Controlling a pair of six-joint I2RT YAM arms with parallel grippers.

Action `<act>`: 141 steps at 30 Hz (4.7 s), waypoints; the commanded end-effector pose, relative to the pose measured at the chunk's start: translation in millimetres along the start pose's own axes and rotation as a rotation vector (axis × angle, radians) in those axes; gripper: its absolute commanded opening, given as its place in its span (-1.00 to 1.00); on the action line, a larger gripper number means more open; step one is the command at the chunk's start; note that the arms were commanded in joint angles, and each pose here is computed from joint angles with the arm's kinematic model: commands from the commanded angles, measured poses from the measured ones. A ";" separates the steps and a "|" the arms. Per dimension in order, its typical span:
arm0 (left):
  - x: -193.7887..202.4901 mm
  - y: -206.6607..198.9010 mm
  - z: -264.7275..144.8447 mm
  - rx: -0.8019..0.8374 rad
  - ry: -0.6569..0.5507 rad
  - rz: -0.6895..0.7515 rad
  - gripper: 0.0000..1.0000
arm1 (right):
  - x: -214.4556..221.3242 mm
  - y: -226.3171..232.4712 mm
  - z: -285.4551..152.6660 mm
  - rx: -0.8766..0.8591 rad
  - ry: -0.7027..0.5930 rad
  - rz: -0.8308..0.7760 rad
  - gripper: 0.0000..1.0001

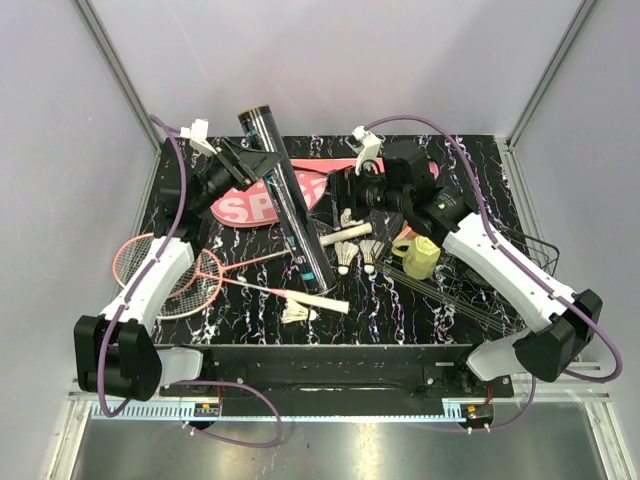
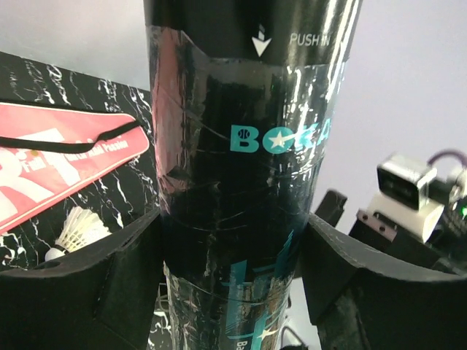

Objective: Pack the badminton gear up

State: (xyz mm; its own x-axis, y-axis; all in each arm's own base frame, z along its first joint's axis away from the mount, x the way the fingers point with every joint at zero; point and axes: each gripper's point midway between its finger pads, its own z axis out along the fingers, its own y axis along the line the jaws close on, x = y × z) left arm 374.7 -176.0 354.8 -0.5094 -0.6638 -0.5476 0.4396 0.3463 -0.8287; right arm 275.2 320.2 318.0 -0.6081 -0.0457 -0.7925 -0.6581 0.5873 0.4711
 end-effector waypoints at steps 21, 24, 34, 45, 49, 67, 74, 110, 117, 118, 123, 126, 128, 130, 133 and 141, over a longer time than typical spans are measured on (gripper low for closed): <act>39.7 -28.1 -18.0 0.086 0.050 0.103 0.08 | 20.0 19.2 85.3 0.007 -0.117 -0.059 0.99; 38.8 -28.1 -19.8 0.086 0.038 0.099 0.08 | 20.8 14.6 87.3 0.031 -0.135 0.006 1.00; 40.2 -29.1 -21.4 0.087 0.034 0.100 0.08 | 20.9 10.5 92.9 0.039 -0.171 0.069 0.85; 58.8 -30.0 -30.0 -0.010 0.101 0.203 0.94 | 25.5 8.3 77.8 0.029 -0.189 -0.082 0.29; 74.8 -7.7 -81.9 -0.202 0.151 0.326 0.98 | 51.4 -14.6 53.4 0.114 -0.111 -0.234 0.17; 80.5 -93.9 -118.9 -0.053 0.358 0.412 0.30 | 132.6 -44.6 -13.4 0.060 -0.083 -0.706 -0.05; 110.5 -76.6 -116.7 -0.008 0.498 0.350 0.02 | 132.5 -45.3 -10.7 0.061 -0.117 -0.716 -0.06; 165.2 -73.4 -113.9 0.023 0.685 0.531 -1.00 | 134.9 -61.3 15.2 0.121 -0.097 -0.699 0.79; 168.9 -81.6 -119.4 0.064 0.697 0.522 -1.00 | 106.3 -42.8 21.2 0.086 -0.142 -0.750 0.99; 169.4 -81.2 -119.5 0.063 0.698 0.521 -1.00 | 97.6 -38.5 19.9 0.082 -0.161 -0.764 1.00; 170.2 -83.1 -119.2 0.070 0.704 0.509 -1.00 | 77.4 -2.5 16.5 -0.035 -0.238 -0.791 0.99; 169.2 -86.1 -119.5 0.078 0.701 0.508 -1.00 | 69.6 8.1 17.1 -0.060 -0.279 -0.800 0.83; 169.3 -88.3 -120.3 0.080 0.701 0.500 -1.00 | 69.3 7.7 18.0 -0.058 -0.283 -0.811 0.72; 168.1 -91.0 -121.9 0.083 0.698 0.497 -1.00 | 73.2 4.7 17.3 -0.051 -0.284 -0.826 0.57; 161.7 -98.0 -124.0 0.080 0.666 0.502 -1.00 | 79.7 -1.5 11.3 -0.030 -0.300 -0.839 0.36; 143.0 -128.5 -134.1 0.124 0.572 0.513 -1.00 | 94.9 -19.1 -4.3 0.029 -0.325 -0.862 -0.03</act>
State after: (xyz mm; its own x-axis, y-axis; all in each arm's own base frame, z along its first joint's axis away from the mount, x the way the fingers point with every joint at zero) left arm 162.6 -236.7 324.2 -0.5731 0.0894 -0.8146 0.7519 0.4525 -0.4794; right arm 212.2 318.4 211.3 0.1985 -0.3078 -0.9305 -0.8824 0.3570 -0.3064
